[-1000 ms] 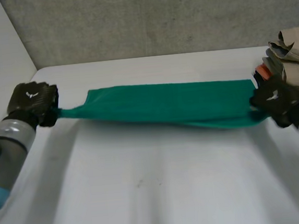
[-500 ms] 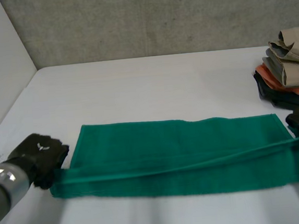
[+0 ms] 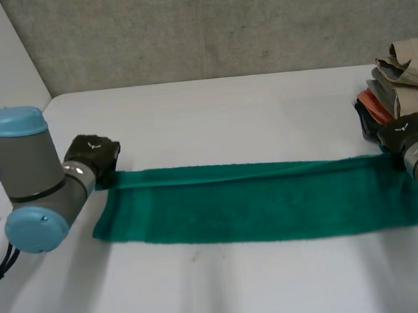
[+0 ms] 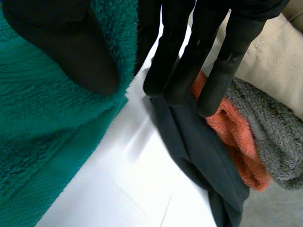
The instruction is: Fold the laundry.
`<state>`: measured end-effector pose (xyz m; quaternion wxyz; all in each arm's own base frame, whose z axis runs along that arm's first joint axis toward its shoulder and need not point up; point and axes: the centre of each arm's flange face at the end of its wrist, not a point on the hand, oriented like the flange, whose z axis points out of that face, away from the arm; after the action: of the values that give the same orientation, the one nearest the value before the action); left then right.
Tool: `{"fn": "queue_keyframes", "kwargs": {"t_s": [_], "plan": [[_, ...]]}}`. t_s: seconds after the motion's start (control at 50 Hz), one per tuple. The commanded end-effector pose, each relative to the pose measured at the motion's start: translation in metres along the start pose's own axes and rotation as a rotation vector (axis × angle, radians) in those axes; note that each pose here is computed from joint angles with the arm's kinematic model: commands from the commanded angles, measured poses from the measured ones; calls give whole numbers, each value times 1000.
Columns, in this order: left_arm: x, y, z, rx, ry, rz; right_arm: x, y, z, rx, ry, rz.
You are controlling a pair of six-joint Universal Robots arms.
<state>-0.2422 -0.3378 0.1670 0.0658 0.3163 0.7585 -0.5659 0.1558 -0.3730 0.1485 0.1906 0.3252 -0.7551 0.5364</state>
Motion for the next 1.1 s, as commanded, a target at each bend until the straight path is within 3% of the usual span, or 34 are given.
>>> {"fn": "queue_keyframes", "kwargs": {"t_s": [0.02,0.3,0.46,0.58,0.7,0.84,0.98,1.1], "plan": [[12,-13,2,86,-12,15,-7,-4,2,11,5,6],[3,-44,-35,177,-29,17,3,-11,-34,-31,-36,44],[12,-47,-58,202,24,32,17,-32,-67,84,-55,48],[22,-46,-55,237,71,42,10,-43,-71,199,-178,72],[27,-38,-43,240,67,41,-9,-33,-44,195,-290,187],[30,-31,-38,224,73,38,-23,-17,-5,166,-294,228],[29,-31,-38,222,73,37,-14,-11,28,226,-87,202],[31,-31,-40,221,78,39,-2,-8,34,246,43,200]]}}
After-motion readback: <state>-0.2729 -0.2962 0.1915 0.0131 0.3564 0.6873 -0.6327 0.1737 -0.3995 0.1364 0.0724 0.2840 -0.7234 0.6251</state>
